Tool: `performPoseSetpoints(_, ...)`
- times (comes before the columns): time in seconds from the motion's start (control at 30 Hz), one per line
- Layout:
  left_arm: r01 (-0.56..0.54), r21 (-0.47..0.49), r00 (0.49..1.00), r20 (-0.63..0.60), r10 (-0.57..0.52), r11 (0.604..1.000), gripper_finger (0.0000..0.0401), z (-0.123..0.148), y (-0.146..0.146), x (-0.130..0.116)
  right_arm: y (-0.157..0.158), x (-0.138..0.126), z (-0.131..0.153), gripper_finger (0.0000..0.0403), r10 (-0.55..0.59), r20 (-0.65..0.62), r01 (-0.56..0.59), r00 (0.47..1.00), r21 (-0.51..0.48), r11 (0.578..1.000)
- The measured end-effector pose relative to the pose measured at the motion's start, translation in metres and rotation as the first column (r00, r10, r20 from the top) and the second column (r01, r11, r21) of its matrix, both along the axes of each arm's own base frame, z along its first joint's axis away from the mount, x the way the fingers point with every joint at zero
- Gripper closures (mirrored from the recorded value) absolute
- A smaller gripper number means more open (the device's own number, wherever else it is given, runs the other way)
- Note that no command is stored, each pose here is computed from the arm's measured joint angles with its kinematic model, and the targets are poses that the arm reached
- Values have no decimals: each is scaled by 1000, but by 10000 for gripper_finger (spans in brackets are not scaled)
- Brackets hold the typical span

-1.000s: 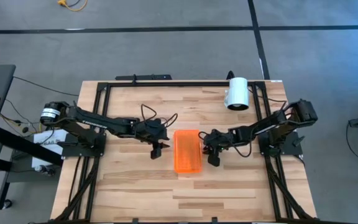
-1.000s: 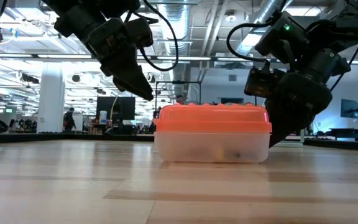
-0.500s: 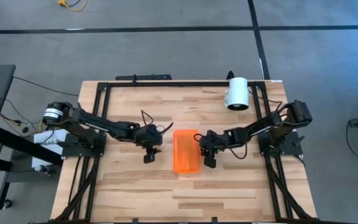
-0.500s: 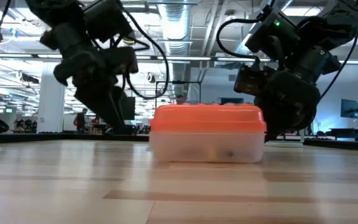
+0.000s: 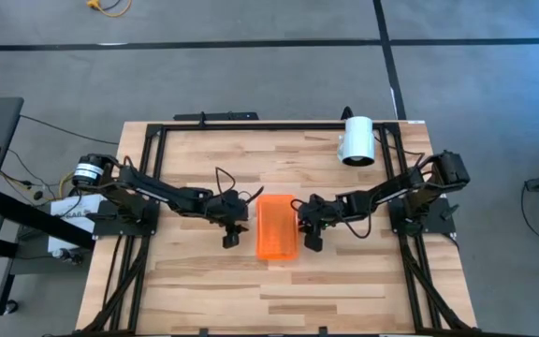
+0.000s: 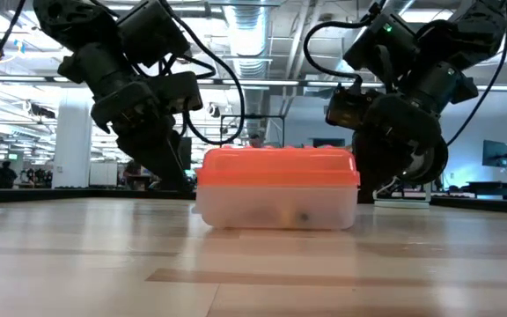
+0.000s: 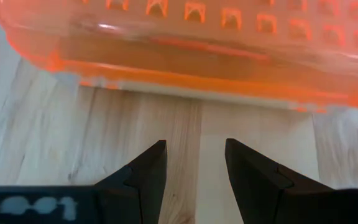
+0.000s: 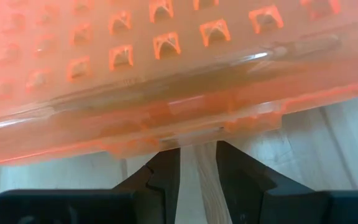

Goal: Pick & place school supplies into a supply box
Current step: Close the supply box, then return to Home Position

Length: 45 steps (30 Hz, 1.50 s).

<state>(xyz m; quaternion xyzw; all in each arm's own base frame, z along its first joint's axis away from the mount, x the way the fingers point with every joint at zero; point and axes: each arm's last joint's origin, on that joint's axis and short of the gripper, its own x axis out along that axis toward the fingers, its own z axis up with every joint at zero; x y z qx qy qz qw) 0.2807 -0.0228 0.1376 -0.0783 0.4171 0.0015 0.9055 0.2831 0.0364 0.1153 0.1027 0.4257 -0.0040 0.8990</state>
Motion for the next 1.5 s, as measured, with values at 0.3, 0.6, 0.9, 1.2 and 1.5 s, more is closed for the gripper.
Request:
performPoseSetpoints(0.3,-11,10,1000,6,11,1000,248,0,0,0,-2,1,1,305,-9,8,9,1000,1,1000)
performPoseSetpoints(0.6,-64,-28,996,-58,62,998,248,0,1,-6,-8,-10,-2,305,-41,-143,47,989,42,998)
performPoseSetpoints(0.9,-81,27,989,123,77,996,248,74,4,-6,-14,-23,40,305,-31,-152,44,988,87,995)
performPoseSetpoints(1.2,-309,244,924,308,229,919,248,155,15,-30,-32,-37,111,305,-129,-63,133,990,52,990)
performPoseSetpoints(1.5,-334,211,823,539,176,919,248,232,17,-60,-43,-56,204,305,-158,280,153,947,40,987)
